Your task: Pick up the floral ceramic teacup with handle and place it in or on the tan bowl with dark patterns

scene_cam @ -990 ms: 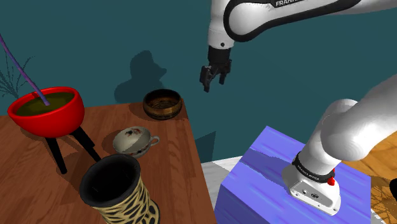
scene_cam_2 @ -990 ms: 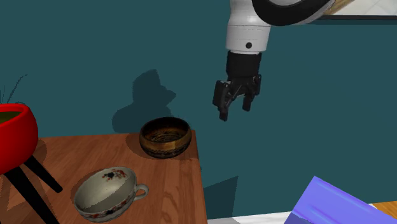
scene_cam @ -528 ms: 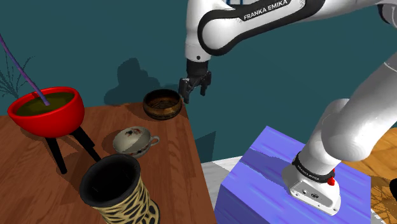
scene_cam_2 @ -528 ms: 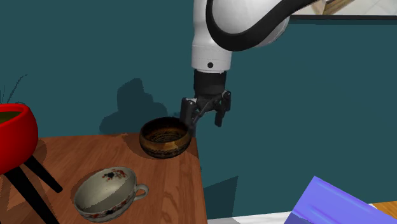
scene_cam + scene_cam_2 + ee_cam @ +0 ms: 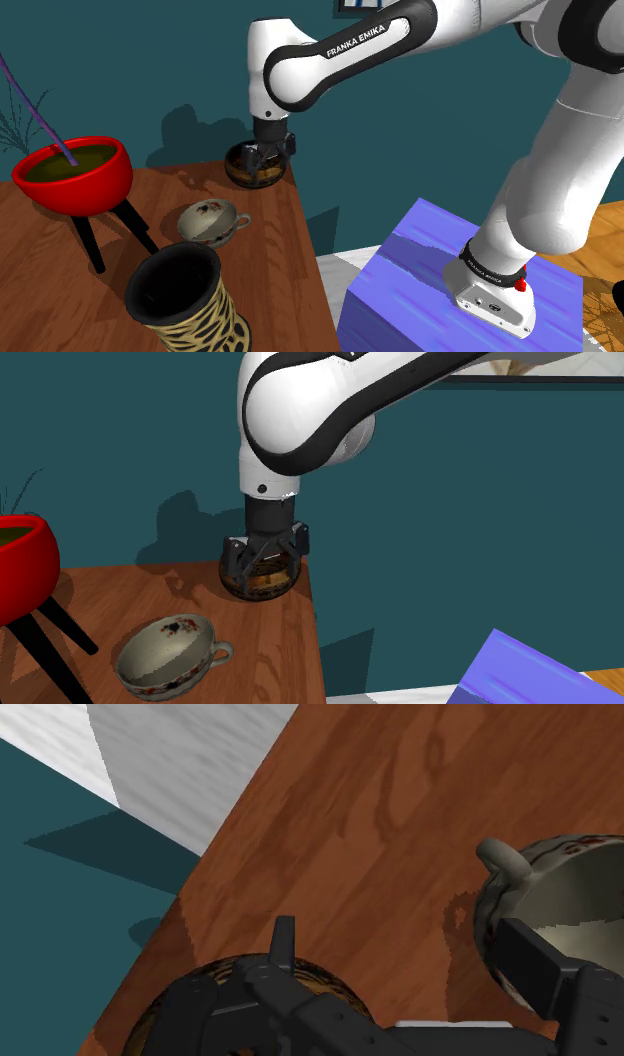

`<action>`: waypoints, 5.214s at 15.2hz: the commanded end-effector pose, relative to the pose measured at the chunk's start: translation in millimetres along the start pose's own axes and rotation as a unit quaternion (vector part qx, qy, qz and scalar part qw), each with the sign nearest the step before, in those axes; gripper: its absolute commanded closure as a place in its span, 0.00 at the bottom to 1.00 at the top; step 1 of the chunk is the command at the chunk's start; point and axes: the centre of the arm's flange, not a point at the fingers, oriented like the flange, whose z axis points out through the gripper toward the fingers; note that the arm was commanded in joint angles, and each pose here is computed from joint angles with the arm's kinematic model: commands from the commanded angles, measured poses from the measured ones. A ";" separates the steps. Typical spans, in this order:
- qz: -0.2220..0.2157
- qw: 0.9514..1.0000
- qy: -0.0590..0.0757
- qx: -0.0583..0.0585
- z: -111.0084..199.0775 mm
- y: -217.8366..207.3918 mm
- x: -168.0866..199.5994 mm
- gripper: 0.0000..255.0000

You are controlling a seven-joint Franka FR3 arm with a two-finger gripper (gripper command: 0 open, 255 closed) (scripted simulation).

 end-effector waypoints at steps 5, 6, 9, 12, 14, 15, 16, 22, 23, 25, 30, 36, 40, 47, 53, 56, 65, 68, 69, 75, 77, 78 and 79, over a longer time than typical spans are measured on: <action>-0.008 1.000 -0.013 0.023 37.1 -56.2 33.6 0.00; -0.009 0.999 -0.015 0.027 43.2 -65.8 39.1 0.00; -0.011 0.999 -0.019 0.033 58.4 -82.1 47.9 0.00; -0.011 0.999 -0.019 0.033 74.2 -83.1 47.3 0.00; -0.011 0.999 -0.019 0.033 84.8 -83.8 46.9 0.00; -0.011 0.999 -0.019 0.033 90.0 -84.2 46.7 0.00; -0.011 0.999 -0.019 0.033 93.1 -84.4 46.6 0.00; -0.011 0.999 -0.019 0.033 93.1 -84.4 46.6 0.00; -0.011 0.999 -0.019 0.033 93.1 -84.4 46.6 0.00; -0.011 0.999 -0.019 0.033 93.1 -84.4 46.6 1.00; -0.011 0.999 -0.019 0.033 93.0 -84.4 46.6 1.00; -0.011 0.999 -0.019 0.033 77.3 -86.2 46.1 1.00; -0.011 0.999 -0.019 0.033 56.3 -88.6 45.7 1.00; -0.011 0.999 -0.019 0.033 19.6 -92.9 44.8 1.00; -0.011 0.999 -0.019 0.033 -11.8 -96.6 44.0 1.00; -0.011 0.999 -0.019 0.033 -27.5 -98.4 43.6 1.00; -0.011 0.999 -0.019 0.033 -74.7 -103.9 42.5 1.00; -0.011 0.999 -0.019 0.033 -80.9 -81.5 55.4 1.00; -0.011 0.999 -0.019 0.033 -83.2 -70.2 61.8 1.00; -0.011 0.999 -0.019 0.033 -96.8 -2.5 100.6 1.00; -0.011 0.999 -0.019 0.033 -101.4 20.0 113.6 1.00; -0.011 0.999 -0.019 0.033 -103.7 31.3 120.0 1.00; -0.011 0.999 -0.019 0.033 -105.9 42.6 126.5 1.00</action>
